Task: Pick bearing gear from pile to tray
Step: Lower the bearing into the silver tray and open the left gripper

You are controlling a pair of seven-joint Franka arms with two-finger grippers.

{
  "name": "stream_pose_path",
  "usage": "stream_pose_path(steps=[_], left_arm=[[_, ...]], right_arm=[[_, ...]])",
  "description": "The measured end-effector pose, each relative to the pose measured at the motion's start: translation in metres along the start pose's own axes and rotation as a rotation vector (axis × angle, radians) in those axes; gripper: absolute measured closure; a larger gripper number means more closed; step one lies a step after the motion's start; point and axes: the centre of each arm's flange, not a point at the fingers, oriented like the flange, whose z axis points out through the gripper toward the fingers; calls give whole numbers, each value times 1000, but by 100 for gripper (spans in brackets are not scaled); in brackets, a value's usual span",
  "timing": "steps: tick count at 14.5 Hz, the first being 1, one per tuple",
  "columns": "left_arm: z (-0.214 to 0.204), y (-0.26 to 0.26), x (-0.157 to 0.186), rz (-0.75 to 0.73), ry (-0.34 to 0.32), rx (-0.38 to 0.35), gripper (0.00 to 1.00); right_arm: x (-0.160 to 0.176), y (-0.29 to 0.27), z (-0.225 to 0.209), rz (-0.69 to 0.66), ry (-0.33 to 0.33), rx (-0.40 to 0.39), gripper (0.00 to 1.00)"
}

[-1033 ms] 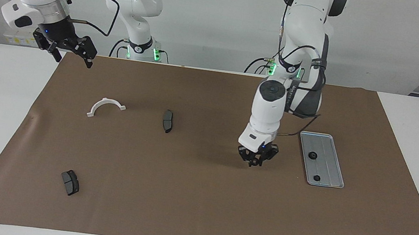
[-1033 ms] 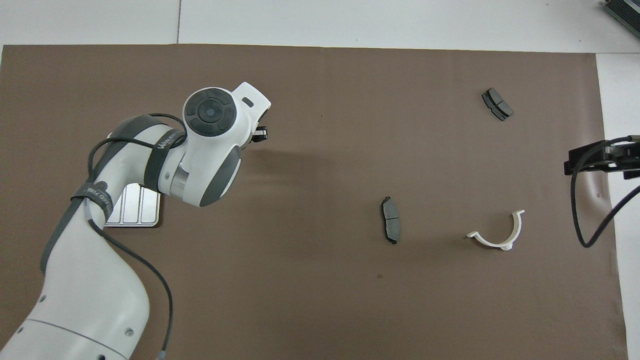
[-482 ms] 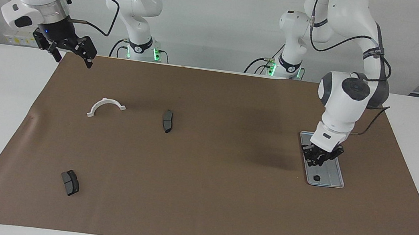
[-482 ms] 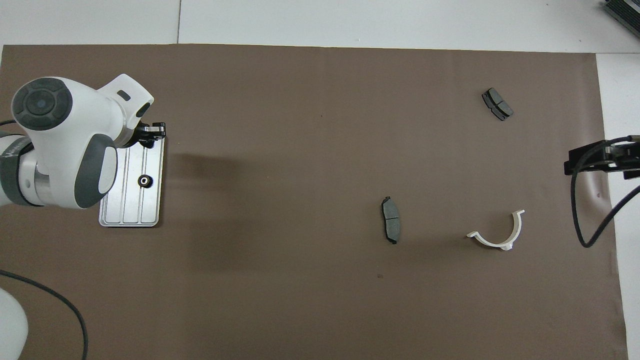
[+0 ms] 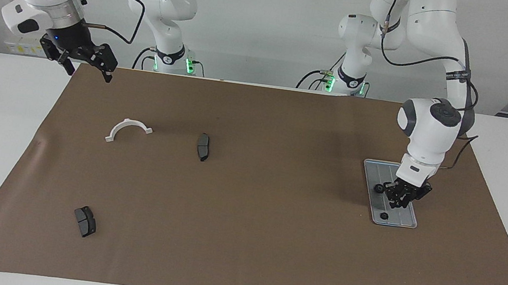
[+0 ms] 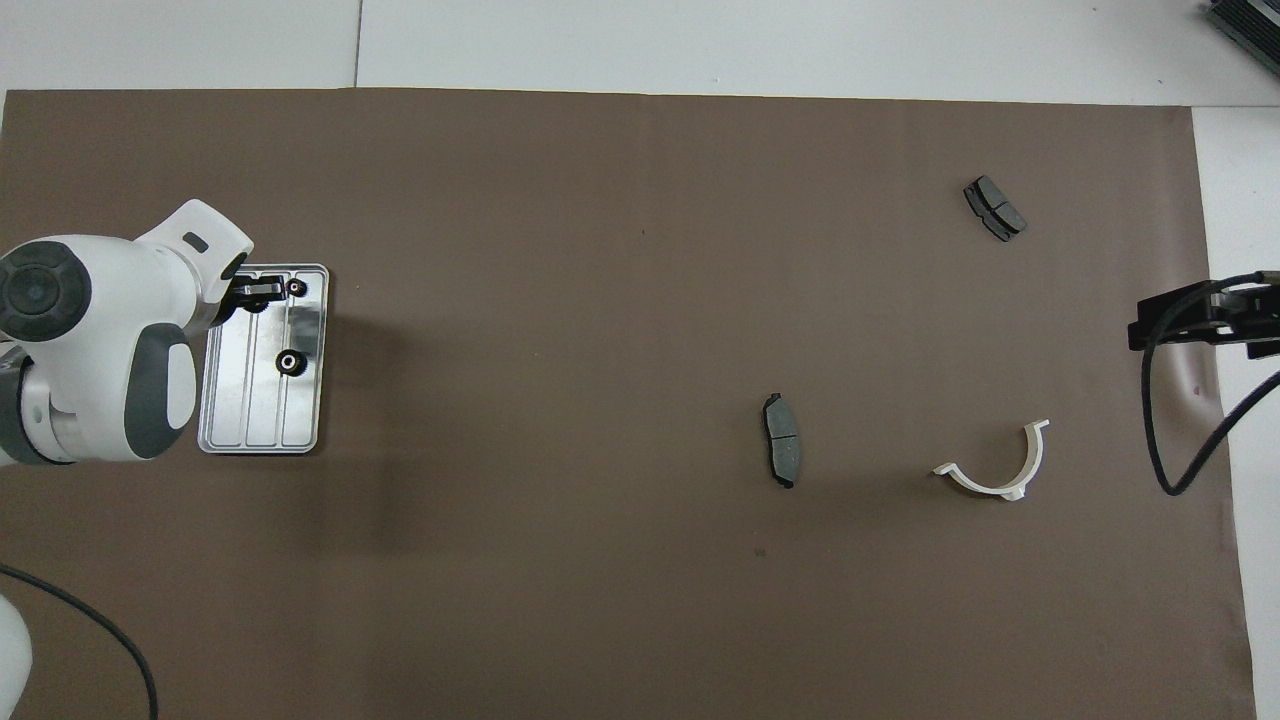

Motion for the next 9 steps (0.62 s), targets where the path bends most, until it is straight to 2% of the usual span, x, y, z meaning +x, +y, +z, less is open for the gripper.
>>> stream_pose_path(steps=[4, 6, 9], left_arm=[[16, -14, -16, 15, 9, 2, 66], [17, -20, -18, 22, 7, 5, 61], [18, -21, -18, 29, 5, 5, 34]], right_arm=[[0, 0, 0, 0, 0, 0, 0], [0, 0, 0, 0, 0, 0, 0], [0, 0, 0, 0, 0, 0, 0]])
